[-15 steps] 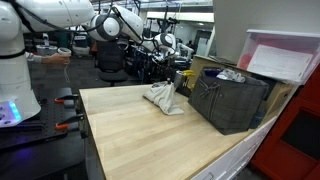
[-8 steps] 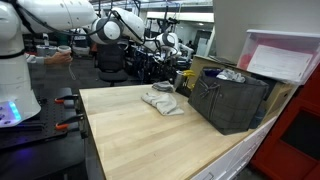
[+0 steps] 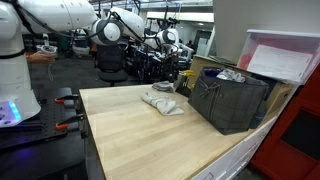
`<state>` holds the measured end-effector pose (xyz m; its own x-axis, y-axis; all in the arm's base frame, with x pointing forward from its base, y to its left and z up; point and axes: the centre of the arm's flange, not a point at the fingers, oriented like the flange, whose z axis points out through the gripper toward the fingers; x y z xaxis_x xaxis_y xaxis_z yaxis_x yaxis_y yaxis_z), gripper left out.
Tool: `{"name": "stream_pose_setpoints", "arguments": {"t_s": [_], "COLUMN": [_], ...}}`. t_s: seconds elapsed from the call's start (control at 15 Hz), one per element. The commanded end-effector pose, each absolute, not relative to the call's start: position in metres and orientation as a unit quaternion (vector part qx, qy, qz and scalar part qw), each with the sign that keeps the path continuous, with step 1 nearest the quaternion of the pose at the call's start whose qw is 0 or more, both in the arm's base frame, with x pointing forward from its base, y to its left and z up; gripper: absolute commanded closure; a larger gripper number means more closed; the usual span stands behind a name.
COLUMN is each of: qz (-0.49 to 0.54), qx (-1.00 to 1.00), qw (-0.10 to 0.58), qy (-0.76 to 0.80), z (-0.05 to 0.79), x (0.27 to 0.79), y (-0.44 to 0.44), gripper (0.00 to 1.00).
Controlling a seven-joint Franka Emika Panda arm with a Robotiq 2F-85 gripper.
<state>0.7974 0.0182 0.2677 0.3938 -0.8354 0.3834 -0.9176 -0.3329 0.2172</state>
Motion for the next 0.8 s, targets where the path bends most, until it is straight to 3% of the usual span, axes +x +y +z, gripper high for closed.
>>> {"name": "stream_pose_setpoints", "arguments": {"t_s": [0.0, 0.73], "qz": [0.054, -0.057], "qx": [0.827, 0.86], "qw": [0.192, 0.223], "qy": [-0.525, -0.455], "z": [0.254, 0.156], "x": [0.815, 0.764], "y": [0.013, 0.023], "gripper": [0.0, 0.0]}}
